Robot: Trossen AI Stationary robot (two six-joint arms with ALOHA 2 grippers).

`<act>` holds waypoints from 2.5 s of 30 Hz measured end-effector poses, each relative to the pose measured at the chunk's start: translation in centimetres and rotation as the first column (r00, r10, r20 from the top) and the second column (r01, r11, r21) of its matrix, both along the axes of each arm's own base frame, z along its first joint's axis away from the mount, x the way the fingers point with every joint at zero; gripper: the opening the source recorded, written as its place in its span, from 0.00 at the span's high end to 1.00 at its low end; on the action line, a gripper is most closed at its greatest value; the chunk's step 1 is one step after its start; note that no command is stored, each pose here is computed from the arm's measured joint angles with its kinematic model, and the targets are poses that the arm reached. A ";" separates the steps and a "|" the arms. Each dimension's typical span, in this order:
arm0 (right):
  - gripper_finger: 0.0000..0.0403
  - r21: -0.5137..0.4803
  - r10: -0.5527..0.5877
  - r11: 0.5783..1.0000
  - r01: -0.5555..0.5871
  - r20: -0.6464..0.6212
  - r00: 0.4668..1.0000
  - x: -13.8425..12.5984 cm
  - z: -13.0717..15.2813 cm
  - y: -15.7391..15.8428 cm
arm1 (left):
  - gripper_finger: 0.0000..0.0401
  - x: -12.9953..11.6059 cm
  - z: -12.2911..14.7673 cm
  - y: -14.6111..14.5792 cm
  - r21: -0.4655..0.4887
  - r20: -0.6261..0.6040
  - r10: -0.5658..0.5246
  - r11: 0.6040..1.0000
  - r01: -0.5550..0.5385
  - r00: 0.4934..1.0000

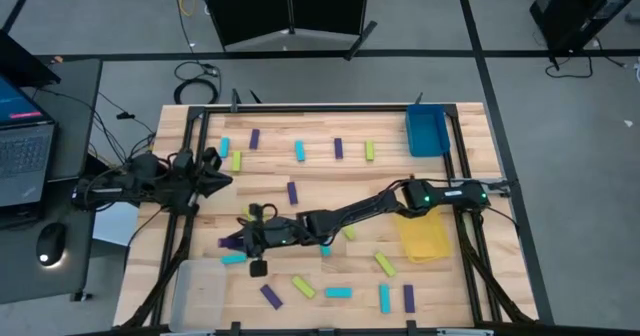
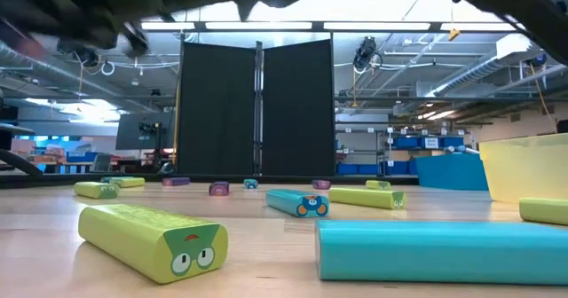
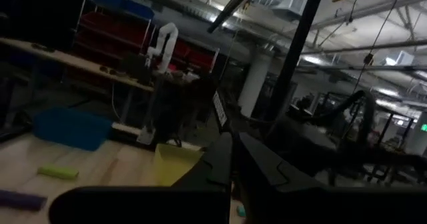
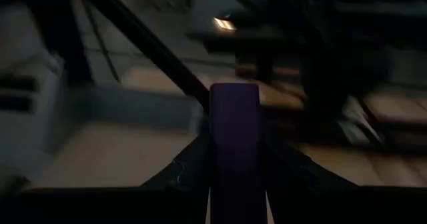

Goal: Sort blocks
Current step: Put the violet block into the transparent bin

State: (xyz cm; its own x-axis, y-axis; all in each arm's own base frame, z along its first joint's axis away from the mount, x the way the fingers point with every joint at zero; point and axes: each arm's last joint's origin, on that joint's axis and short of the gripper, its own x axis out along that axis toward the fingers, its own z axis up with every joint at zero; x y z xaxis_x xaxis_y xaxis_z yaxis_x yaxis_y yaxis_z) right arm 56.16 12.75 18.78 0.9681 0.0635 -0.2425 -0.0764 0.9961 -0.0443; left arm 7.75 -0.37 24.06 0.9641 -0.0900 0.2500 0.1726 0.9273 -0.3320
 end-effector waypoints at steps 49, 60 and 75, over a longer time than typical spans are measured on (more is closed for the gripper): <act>0.71 -0.555 -0.493 0.724 0.410 -0.001 0.870 -8.3 1.9 -4.2 | 0.49 7.1 -3.6 0.1 -0.273 -0.393 -0.002 0.955 -0.114 0.920; 0.71 -0.548 -0.475 0.737 0.396 -0.002 0.880 -8.2 1.9 -4.2 | 0.51 8.2 -4.5 0.1 -0.286 -0.437 0.014 0.946 -0.154 0.899; 0.71 -0.556 -0.481 0.729 0.400 -0.001 0.877 -8.2 1.9 -4.2 | 0.84 8.4 -4.2 0.1 -0.264 -0.399 0.031 0.953 -0.147 0.916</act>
